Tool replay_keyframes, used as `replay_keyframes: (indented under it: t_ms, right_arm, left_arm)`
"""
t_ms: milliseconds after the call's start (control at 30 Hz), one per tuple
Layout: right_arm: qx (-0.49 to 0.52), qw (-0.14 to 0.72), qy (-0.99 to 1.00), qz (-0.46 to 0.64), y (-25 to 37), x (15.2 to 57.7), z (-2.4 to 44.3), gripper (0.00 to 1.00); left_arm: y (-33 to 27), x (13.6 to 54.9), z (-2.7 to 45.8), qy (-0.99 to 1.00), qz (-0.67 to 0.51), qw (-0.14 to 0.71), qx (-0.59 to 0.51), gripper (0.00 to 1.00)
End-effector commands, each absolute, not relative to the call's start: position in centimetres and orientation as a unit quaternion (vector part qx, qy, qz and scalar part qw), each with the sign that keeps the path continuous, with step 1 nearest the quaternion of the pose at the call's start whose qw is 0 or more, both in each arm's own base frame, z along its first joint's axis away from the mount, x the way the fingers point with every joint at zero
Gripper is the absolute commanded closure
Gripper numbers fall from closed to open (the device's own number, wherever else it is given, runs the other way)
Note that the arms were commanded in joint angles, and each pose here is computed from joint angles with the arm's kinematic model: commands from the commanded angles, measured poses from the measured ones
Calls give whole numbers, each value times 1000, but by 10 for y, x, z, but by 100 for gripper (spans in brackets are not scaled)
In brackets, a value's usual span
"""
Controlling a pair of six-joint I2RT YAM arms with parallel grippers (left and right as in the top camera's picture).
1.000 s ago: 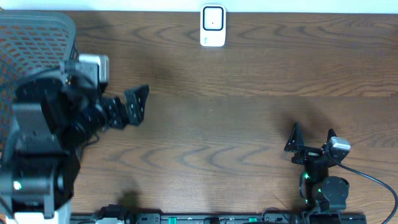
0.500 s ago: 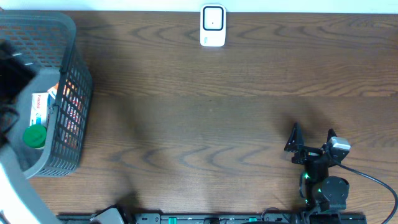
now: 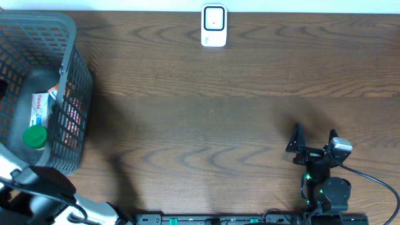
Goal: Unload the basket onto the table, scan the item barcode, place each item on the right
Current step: 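Reach the left gripper into the basket and grasp the green-capped container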
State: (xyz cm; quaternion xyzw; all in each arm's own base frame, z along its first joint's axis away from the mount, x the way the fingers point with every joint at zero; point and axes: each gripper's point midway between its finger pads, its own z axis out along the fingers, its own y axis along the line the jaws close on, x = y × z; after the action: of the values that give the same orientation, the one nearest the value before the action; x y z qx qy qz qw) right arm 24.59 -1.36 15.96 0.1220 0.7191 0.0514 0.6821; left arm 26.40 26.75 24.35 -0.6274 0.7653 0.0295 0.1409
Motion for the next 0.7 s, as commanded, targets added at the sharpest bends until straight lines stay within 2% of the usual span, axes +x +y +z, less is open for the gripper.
replay_keyframes:
  t_ms: [0,233,467,667]
  right_arm:
    - [121,683,719,44,-16,245,159,1]
    - [121,683,719,44,-16,245,159,1]
    - [121,683,719,43,-16,245,159,1]
    - [121,683,719,43,-16,245,159,1]
  left_arm:
    - [271,264,215,766,37,100,-634,0]
    - [274,264,176,769,40,66,-635,2]
    - [260,253,116,777,35,18,-628,2]
    - [255,248,80,777,35,11,-628,2]
